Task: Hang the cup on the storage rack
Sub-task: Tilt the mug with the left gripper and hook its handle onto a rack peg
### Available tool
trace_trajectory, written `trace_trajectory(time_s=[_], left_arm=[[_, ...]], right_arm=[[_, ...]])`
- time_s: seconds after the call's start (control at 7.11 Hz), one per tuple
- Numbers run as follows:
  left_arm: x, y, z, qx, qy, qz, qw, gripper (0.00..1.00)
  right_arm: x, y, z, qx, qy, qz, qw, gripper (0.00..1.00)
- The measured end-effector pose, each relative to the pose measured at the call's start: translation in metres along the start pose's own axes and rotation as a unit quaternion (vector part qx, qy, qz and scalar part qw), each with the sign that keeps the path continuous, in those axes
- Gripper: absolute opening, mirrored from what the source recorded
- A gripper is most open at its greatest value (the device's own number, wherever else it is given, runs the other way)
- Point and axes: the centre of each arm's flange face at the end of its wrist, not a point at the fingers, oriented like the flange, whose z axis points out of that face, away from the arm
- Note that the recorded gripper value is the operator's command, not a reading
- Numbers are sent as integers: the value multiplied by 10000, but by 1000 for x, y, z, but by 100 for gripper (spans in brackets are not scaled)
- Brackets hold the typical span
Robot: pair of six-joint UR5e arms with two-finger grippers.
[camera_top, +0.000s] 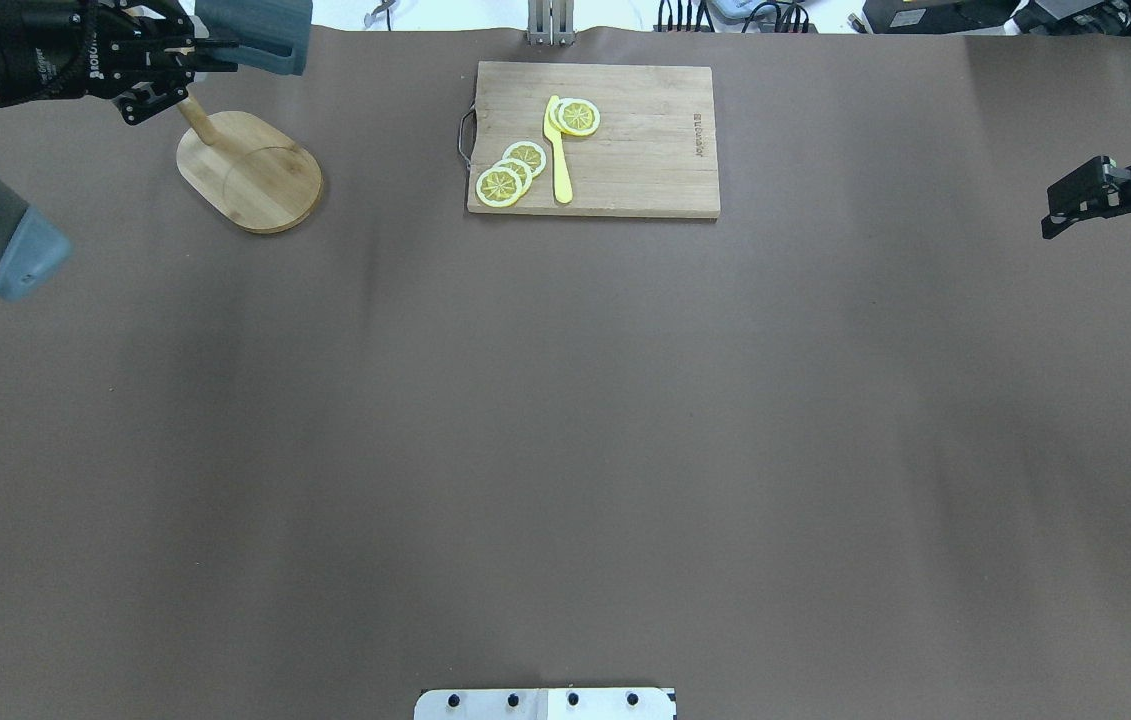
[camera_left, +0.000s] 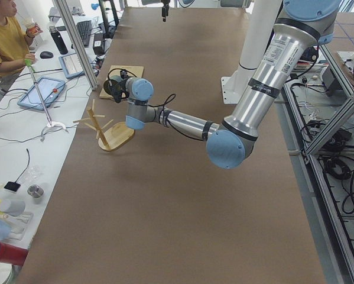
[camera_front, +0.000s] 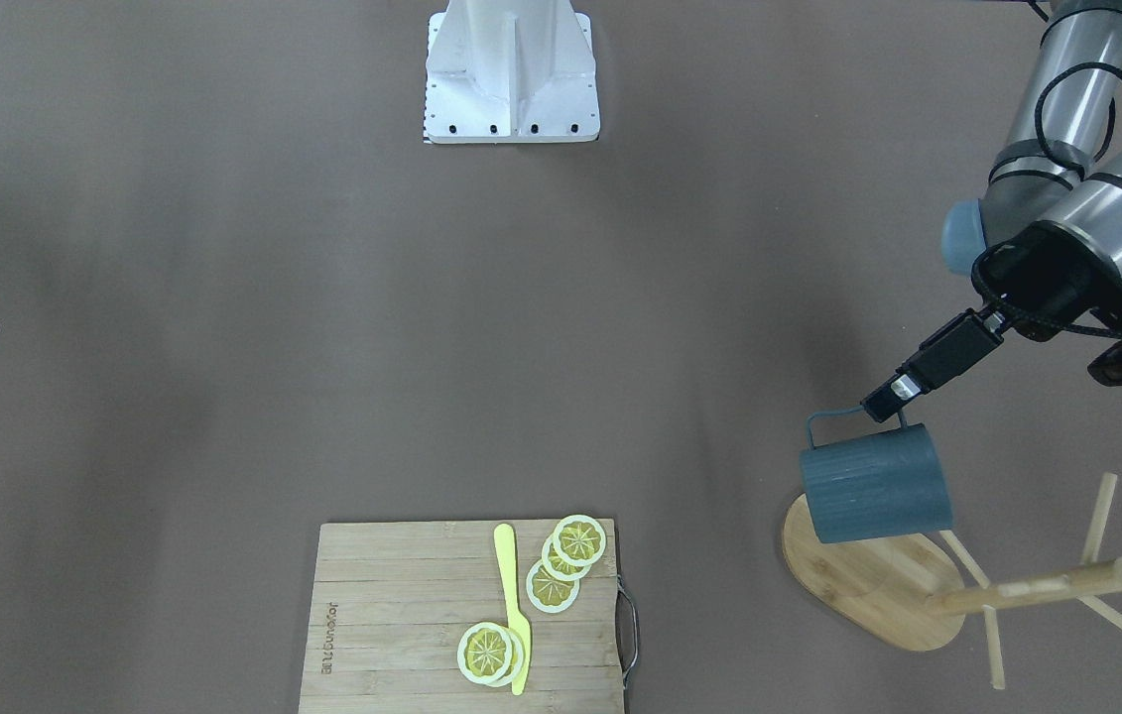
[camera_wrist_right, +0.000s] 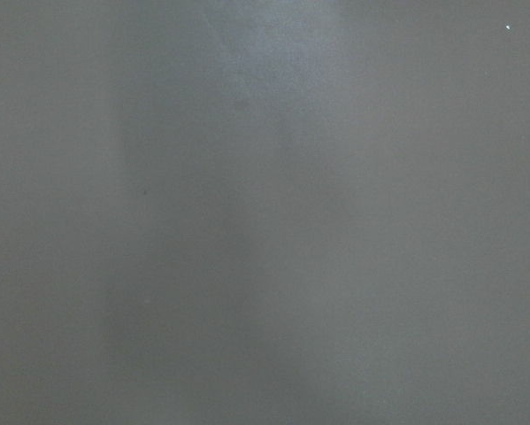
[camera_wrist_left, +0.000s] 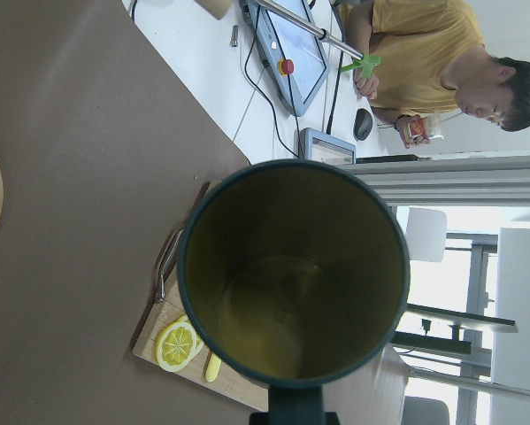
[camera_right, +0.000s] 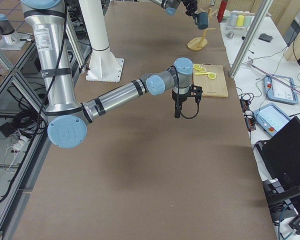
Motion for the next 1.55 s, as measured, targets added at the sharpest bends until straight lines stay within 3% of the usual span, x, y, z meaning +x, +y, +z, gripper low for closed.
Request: trace_trajectory(time_s=[0.28,0.7,1.55], left_arm=[[-5,-1,15,20,588,-531,9969,0],[-1,-15,34,202,1015,-928,9903,0],[-17,-44,29,531,1881,-1872,9627,0]], right_arm=[[-3,-1,-1,23,-2,-23,10000,100],[-8,-1,0,18,-14,-67,10000,100],[-32,-7,1,80,29,-215,9997,100]])
